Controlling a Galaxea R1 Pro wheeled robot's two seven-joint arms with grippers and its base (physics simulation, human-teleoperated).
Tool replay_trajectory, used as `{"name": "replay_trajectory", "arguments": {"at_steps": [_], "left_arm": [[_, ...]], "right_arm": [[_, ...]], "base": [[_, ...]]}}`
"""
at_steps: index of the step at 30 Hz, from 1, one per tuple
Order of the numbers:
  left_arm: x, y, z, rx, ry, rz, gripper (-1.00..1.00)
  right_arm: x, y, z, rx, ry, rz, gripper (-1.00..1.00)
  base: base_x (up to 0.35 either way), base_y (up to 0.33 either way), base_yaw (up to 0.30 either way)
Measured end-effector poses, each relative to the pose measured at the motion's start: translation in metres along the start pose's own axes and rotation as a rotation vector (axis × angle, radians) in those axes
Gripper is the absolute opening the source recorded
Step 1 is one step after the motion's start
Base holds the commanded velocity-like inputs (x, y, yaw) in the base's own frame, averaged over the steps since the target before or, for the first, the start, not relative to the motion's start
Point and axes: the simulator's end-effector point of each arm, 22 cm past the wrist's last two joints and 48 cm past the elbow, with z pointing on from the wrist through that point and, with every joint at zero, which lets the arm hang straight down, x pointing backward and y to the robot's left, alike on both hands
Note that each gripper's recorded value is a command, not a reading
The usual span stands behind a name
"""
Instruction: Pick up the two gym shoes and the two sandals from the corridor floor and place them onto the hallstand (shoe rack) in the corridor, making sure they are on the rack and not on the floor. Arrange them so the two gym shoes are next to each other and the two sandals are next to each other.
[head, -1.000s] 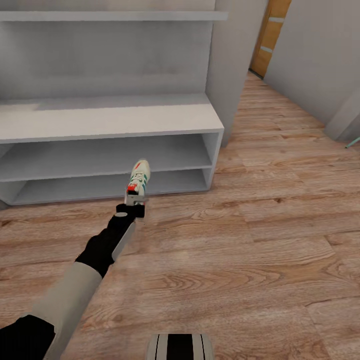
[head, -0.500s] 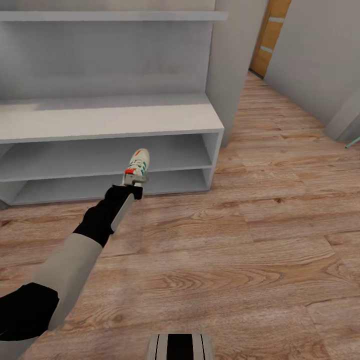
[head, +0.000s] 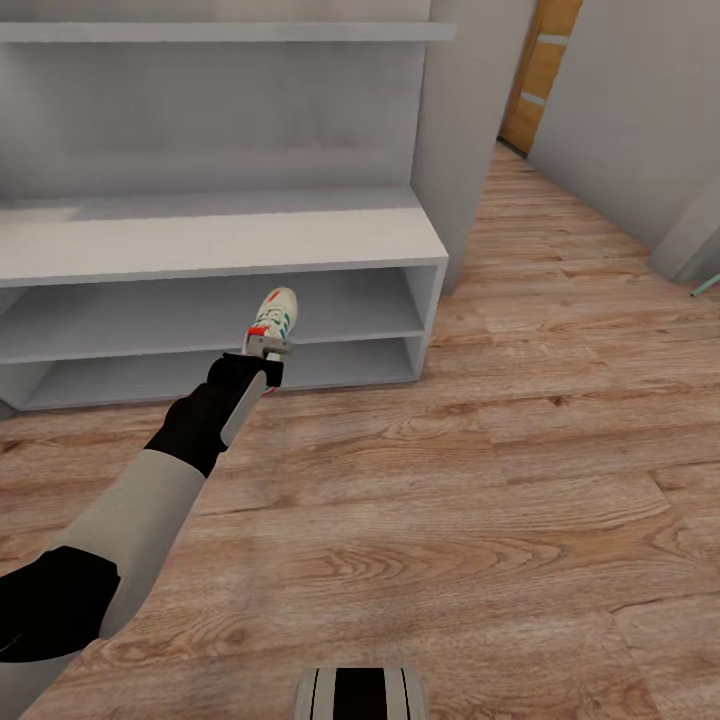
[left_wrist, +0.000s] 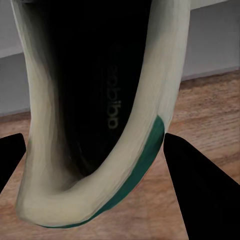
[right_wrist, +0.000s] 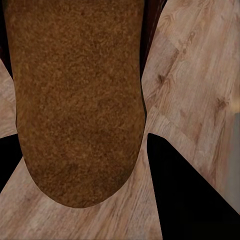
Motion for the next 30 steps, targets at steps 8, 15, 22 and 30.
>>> {"name": "replay_trajectory", "arguments": {"at_steps": [8,15,22,30], "left_arm": [[0.01,0.021,0.006,-0.037,0.021,0.005,-1.0],[0.029,0.052,0.016,-0.084,0.062,0.013,-1.0],[0.035,0.059,0.018,-0.094,0.073,0.013,-1.0],[0.053,0.063,0.025,-0.104,0.114,0.016,-1.0]], "right_arm": [[0.0,0.0,0.0,-0.001,0.0,0.0,-1.0],[0.0,0.0,0.0,-0.001,0.0,0.0,-1.0],[0.0,0.0,0.0,0.0,0.0,0.0,-1.0],[0.0,0.0,0.0,0.0,0.0,0.0,-1.0]], "base": [[0.0,0.0,0.0],[0.0,0.0,0.0],[0.0,0.0,0.0],[0.0,0.0,0.0]]}}
